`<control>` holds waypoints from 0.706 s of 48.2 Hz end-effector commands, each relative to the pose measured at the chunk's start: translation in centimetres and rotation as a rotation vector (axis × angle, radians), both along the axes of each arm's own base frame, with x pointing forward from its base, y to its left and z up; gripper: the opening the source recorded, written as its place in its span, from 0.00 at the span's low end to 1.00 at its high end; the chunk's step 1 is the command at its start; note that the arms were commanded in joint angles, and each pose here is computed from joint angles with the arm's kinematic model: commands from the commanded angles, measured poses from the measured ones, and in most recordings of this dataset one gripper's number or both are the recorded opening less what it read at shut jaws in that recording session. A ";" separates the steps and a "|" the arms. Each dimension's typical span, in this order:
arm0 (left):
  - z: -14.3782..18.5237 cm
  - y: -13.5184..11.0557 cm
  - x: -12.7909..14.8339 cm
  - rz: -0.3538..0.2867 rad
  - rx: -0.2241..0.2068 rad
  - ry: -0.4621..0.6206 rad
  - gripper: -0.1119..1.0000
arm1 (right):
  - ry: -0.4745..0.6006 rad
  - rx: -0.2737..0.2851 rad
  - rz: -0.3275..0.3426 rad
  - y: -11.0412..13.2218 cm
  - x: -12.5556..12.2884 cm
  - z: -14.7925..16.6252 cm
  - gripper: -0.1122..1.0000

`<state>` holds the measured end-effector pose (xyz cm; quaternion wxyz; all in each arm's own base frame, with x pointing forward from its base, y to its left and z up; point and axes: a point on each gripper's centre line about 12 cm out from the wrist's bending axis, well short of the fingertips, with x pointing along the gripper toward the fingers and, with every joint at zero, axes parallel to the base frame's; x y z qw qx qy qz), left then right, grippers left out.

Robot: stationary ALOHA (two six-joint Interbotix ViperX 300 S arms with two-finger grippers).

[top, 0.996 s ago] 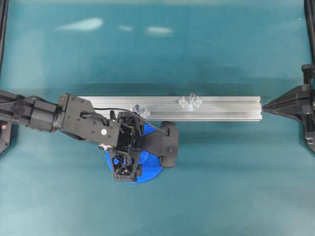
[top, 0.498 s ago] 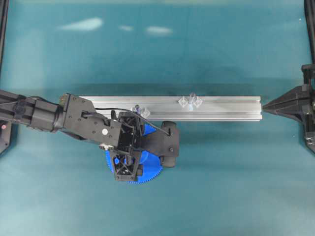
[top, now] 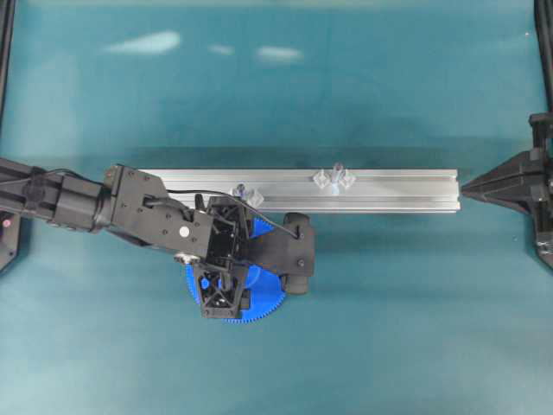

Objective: Insert the large gear onto the shaft.
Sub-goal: 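Close the left gripper on the blue gear hub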

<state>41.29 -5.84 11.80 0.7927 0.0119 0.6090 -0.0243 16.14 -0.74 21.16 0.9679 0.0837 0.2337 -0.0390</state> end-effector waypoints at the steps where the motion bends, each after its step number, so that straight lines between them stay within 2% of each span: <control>1: -0.1 0.0 0.0 0.000 0.001 -0.002 0.95 | -0.016 0.012 -0.009 -0.1 0.2 0.5 0.13; 9: 0.0 -0.1 0.1 0.002 0.000 -0.003 0.94 | -0.013 0.012 -0.009 -0.1 0.2 0.4 0.13; 17: 0.5 -0.1 0.4 0.001 -0.001 -0.017 0.79 | -0.014 0.012 -0.009 -0.1 0.2 0.4 0.13; 34: 1.0 -0.1 0.4 0.003 -0.004 -0.031 0.79 | -0.014 0.012 -0.009 -0.1 0.2 0.4 0.13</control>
